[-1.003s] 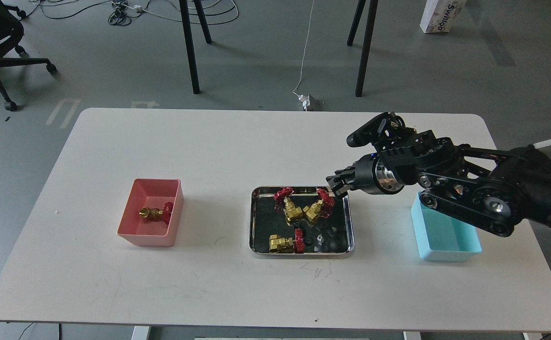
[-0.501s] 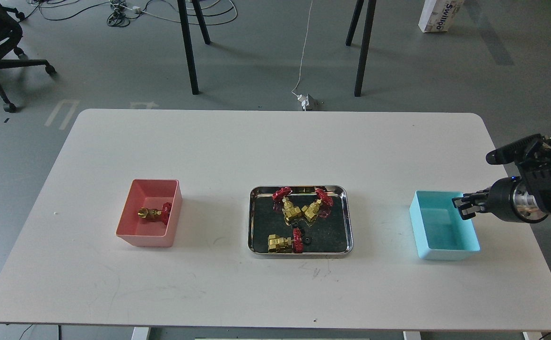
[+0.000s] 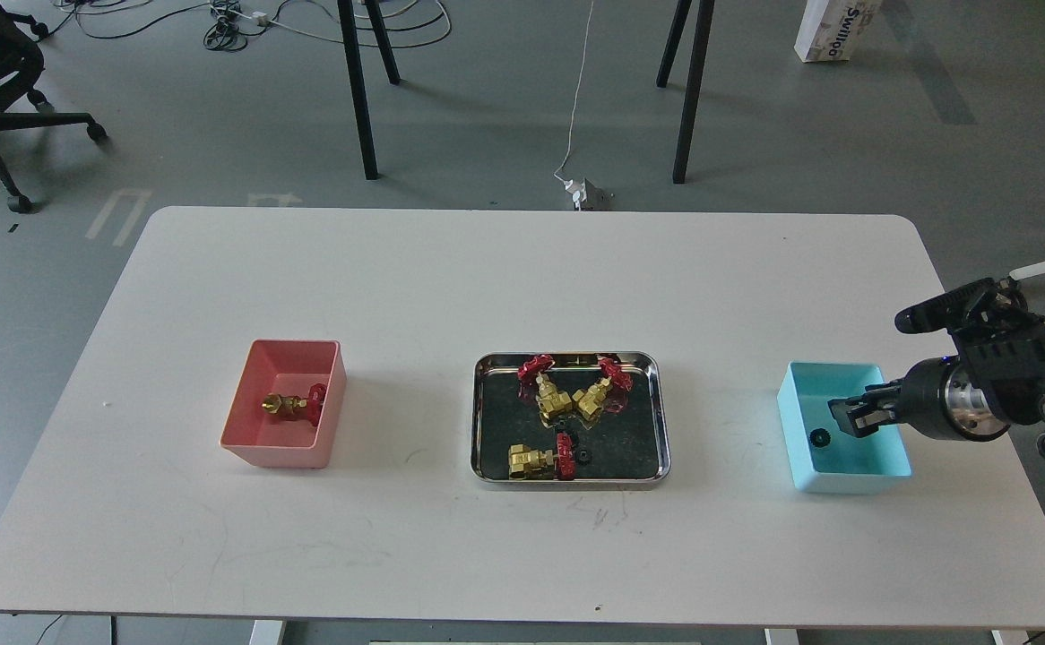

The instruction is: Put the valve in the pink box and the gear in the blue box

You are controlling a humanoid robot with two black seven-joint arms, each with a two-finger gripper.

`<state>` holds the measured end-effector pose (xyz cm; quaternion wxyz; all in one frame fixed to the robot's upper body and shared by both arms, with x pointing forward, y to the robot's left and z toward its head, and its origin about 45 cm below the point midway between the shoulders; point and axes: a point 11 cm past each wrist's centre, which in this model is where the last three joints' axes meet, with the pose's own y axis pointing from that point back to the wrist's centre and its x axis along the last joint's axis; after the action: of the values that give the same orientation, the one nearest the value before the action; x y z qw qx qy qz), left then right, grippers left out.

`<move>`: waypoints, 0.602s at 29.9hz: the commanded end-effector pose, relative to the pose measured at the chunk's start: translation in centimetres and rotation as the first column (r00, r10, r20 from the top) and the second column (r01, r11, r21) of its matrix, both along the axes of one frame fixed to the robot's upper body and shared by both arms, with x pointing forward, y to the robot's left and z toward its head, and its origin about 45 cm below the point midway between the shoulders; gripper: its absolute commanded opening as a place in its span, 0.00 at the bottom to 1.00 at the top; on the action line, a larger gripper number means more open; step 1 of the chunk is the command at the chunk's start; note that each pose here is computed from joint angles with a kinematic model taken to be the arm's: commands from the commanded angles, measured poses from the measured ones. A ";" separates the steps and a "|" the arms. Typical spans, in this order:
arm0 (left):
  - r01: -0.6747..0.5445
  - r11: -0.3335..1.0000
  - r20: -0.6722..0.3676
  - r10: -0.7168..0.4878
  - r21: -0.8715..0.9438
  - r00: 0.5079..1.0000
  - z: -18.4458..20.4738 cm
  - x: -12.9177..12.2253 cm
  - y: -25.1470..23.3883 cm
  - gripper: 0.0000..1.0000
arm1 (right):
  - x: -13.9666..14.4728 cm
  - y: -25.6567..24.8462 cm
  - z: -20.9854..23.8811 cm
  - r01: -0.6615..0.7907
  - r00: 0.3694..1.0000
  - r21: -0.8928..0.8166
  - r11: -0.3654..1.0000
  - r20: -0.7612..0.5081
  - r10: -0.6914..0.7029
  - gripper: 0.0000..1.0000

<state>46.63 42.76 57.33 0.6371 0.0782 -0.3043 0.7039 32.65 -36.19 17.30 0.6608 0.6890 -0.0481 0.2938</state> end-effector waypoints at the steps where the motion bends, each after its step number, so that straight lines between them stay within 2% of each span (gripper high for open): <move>1: -0.002 1.000 -0.004 0.002 0.003 1.000 -0.1 0.0 0.1 0.93 | 0.9 0.4 1.2 0.021 0.999 0.044 0.999 0.033 -0.023 0.64; 4: -0.001 1.000 -0.008 0.001 0.004 1.000 -0.2 0.1 -0.1 0.93 | 3.5 1.7 4.8 0.076 0.988 0.188 0.979 0.116 -0.099 0.69; 6: 0.004 1.000 -0.013 -0.004 0.001 1.000 -0.4 0.3 -0.4 0.93 | 5.6 2.8 8.4 0.133 0.967 0.352 0.926 0.158 -0.199 0.77; 8: 0.003 1.000 -0.025 -0.003 -0.002 1.000 -0.8 0.4 -0.5 0.93 | 7.0 3.7 10.4 0.192 0.944 0.469 0.862 0.151 -0.293 0.83; 12: 0.053 0.999 -0.061 -0.052 -0.001 0.997 -2.5 1.8 -3.2 0.93 | 9.4 5.3 13.6 0.256 0.902 0.672 0.695 0.092 -0.421 0.84; 14: 0.078 0.997 -0.082 -0.077 0.008 0.994 -3.5 2.4 -4.8 0.93 | 11.1 4.8 15.5 0.280 0.845 0.773 0.569 0.082 -0.528 0.84; 18: 0.114 0.993 -0.107 -0.113 0.003 0.988 -5.1 3.4 -7.3 0.93 | 15.6 2.2 19.8 0.291 0.673 0.895 0.340 0.061 -0.737 0.84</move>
<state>49.36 37.33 53.26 0.6795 0.1008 -0.2819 0.6698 45.30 -32.38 34.22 0.3360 0.7965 -0.4692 0.1802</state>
